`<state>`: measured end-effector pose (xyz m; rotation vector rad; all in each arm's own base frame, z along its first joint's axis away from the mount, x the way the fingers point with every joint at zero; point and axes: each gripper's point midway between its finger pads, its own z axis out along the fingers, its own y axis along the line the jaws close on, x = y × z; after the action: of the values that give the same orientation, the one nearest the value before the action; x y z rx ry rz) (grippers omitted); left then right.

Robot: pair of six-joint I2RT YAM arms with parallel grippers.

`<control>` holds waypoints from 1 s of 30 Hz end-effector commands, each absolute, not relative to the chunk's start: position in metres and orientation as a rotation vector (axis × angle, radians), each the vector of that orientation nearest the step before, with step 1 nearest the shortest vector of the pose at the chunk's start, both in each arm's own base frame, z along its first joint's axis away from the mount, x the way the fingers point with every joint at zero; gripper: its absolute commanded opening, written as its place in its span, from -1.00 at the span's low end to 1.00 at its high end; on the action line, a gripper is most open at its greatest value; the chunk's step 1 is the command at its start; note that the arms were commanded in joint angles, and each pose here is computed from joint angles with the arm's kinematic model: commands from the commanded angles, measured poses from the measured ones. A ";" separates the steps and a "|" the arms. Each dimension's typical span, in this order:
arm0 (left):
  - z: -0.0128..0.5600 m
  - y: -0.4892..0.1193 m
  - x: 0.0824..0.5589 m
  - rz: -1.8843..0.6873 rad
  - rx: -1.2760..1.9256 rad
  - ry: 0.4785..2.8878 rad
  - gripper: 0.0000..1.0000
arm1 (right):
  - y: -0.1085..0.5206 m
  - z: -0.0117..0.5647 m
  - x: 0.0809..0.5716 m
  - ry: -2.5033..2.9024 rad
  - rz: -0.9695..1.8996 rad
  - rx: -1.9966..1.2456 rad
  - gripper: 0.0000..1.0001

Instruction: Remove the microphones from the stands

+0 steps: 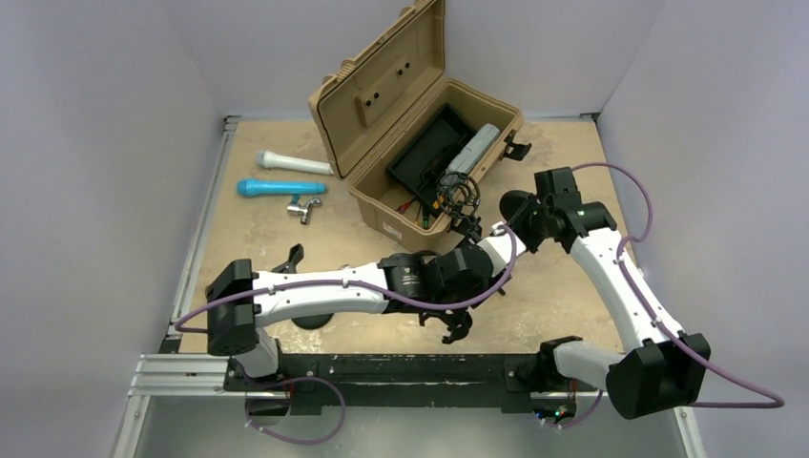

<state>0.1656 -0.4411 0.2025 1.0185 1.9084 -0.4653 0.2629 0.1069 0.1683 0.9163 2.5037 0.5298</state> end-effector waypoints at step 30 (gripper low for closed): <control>0.234 -0.381 0.124 -0.471 1.236 1.933 -1.00 | 0.125 0.249 0.238 2.101 0.794 0.205 0.37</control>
<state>0.1501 -0.4067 0.2157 1.0728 1.9517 -0.4198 0.2327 0.1110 0.2111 0.6154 2.2271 0.7575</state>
